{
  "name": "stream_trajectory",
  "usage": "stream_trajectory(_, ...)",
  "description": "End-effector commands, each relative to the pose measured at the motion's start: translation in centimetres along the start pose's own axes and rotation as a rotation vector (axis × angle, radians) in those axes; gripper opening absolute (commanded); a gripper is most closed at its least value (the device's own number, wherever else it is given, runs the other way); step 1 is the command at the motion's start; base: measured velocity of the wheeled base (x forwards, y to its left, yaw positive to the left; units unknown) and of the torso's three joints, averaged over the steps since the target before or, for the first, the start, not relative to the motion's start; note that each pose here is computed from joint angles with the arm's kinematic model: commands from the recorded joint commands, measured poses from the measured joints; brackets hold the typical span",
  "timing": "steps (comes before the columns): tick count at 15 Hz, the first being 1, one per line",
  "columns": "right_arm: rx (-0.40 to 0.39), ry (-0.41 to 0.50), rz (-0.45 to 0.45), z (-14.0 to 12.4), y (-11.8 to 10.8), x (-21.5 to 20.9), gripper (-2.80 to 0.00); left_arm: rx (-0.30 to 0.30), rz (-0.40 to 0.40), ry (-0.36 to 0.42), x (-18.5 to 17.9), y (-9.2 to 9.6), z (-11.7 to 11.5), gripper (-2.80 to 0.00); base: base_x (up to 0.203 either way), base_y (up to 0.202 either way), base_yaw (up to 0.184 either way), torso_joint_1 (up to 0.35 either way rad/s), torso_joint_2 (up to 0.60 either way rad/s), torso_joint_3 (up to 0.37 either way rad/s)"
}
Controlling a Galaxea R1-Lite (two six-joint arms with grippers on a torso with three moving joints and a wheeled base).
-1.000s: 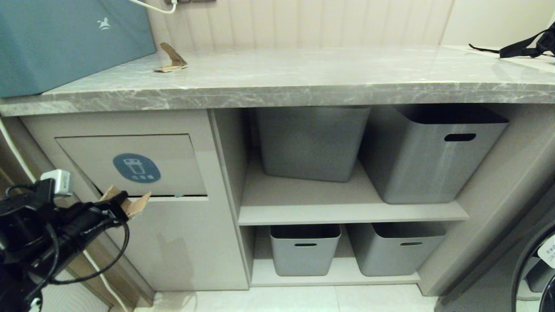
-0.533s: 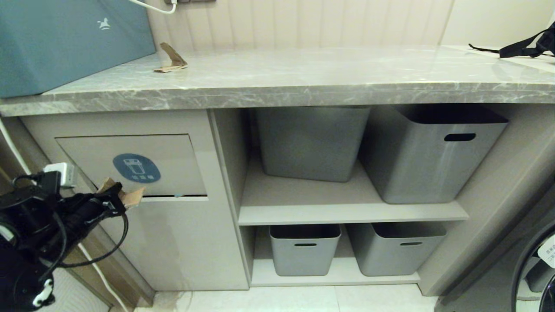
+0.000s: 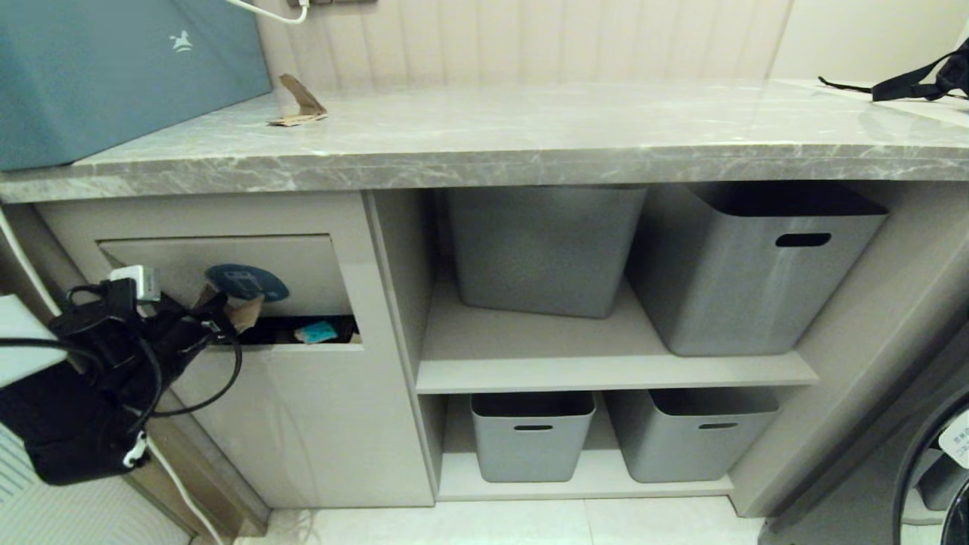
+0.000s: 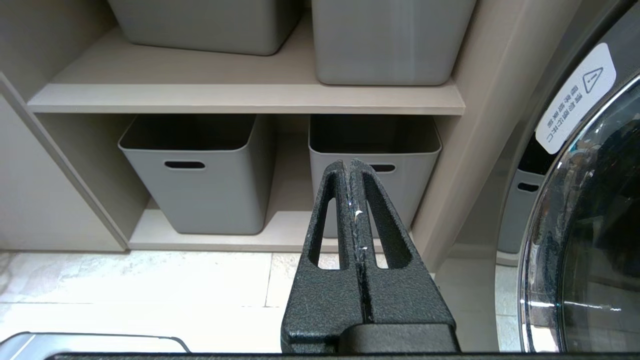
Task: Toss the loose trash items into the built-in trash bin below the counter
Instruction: Put the garbage in the trash can
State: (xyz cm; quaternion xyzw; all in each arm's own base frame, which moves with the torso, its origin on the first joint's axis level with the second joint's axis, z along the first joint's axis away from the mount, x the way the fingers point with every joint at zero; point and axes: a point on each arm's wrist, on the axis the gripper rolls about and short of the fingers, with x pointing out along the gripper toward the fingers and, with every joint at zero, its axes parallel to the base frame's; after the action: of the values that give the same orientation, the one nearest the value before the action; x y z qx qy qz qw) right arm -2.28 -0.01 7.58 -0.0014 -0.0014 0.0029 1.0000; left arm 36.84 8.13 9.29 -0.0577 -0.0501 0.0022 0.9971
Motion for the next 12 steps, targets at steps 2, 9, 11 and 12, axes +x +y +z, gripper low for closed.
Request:
stream_trajectory(2,0.0,-0.002,0.0,0.0,0.0,0.0,-2.8,-0.013,-0.006,-0.025,2.2,0.7,-1.3,-2.8,0.0,0.0,0.0,0.0,0.0,0.0)
stream_trajectory(9,0.0,-0.002,0.0,0.0,0.0,0.0,-2.8,-0.061,-0.022,-0.037,3.2,0.4,-1.9,-2.8,0.0,0.0,0.0,0.0,0.0,0.0)
stream_trajectory(11,0.0,-0.002,0.0,0.0,0.0,0.0,-2.8,-0.066,-0.03,-0.043,3.4,0.1,-1.8,0.0,0.0,0.0,0.0,0.0,0.0,0.0)
stream_trajectory(12,0.0,-0.002,0.0,0.0,0.0,0.0,-2.8,-0.065,-0.033,-0.05,3.5,-0.2,-1.7,0.0,0.0,0.0,0.0,0.0,0.0,0.0)
